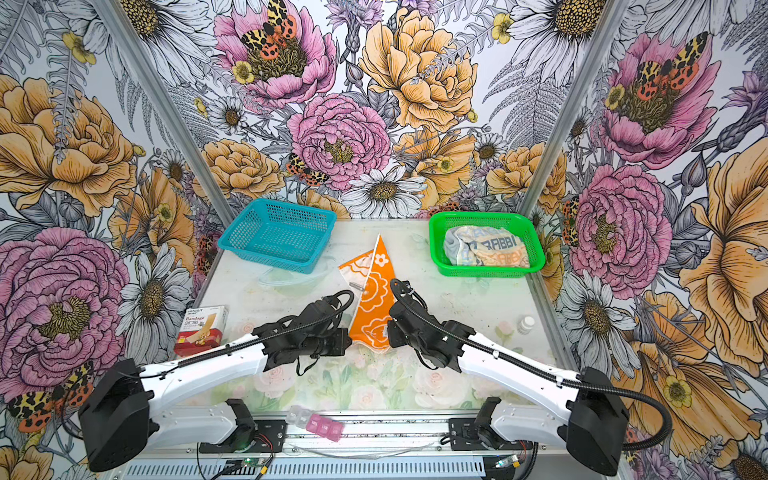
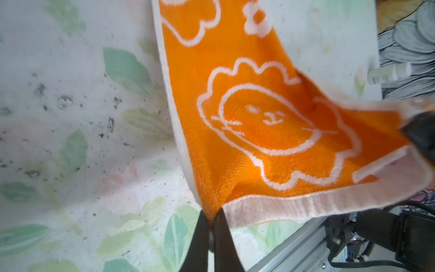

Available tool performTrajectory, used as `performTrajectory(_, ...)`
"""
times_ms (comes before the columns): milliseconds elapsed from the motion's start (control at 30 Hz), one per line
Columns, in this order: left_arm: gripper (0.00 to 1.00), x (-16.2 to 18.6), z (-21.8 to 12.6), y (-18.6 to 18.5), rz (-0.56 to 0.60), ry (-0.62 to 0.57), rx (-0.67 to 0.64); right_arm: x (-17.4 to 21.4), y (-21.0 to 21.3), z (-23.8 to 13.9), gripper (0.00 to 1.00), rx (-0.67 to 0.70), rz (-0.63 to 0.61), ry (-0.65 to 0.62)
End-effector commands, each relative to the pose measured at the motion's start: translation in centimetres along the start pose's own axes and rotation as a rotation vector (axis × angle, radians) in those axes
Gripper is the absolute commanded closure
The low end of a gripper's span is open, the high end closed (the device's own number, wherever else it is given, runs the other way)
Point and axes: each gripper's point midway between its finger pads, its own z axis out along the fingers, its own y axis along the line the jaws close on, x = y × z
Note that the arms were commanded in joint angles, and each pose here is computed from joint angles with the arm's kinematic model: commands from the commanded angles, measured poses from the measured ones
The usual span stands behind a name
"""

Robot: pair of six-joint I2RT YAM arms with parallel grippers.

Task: Fold and stack the towels
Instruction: 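Lift the orange towel by its near edge with both grippers, spreading it apart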

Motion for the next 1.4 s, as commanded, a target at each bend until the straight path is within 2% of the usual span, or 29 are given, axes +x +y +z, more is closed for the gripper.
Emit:
performTrajectory(0, 1.00, -3.6, -4.1, -0.4, 0.079, -0.110, -0.039, -2.6, 0.5, -3.2, 1.00, -0.053, -0.021, -0.101)
performTrajectory(267, 1.00, -12.5, -17.1, -6.0, 0.219, -0.438, 0.032, -12.0, 2.1, -14.9, 1.00, -0.148, -0.087, -0.462)
performTrajectory(400, 1.00, -15.6, -23.3, -8.7, 0.277, -0.582, 0.079, -15.7, 2.8, -20.5, 1.00, -0.175, -0.129, -0.595)
performTrajectory(667, 1.00, -17.6, -32.0, -12.6, 0.369, -0.753, 0.196, -19.4, 4.8, -27.6, 1.00, -0.292, -0.147, -0.690)
performTrajectory(900, 1.00, -15.6, -35.1, -13.9, 0.400, -0.770, 0.302, -18.9, 6.0, -30.4, 1.00, -0.434, -0.094, -0.684)
performTrajectory(1167, 1.00, -12.4, -35.4, -12.1, 0.383, -0.742, 0.360, -15.7, 5.8, -30.1, 1.00, -0.529, -0.044, -0.624)
performTrajectory(1367, 1.00, -11.4, -35.5, -11.4, 0.385, -0.736, 0.377, -15.5, 5.9, -30.2, 1.00, -0.544, -0.045, -0.620)
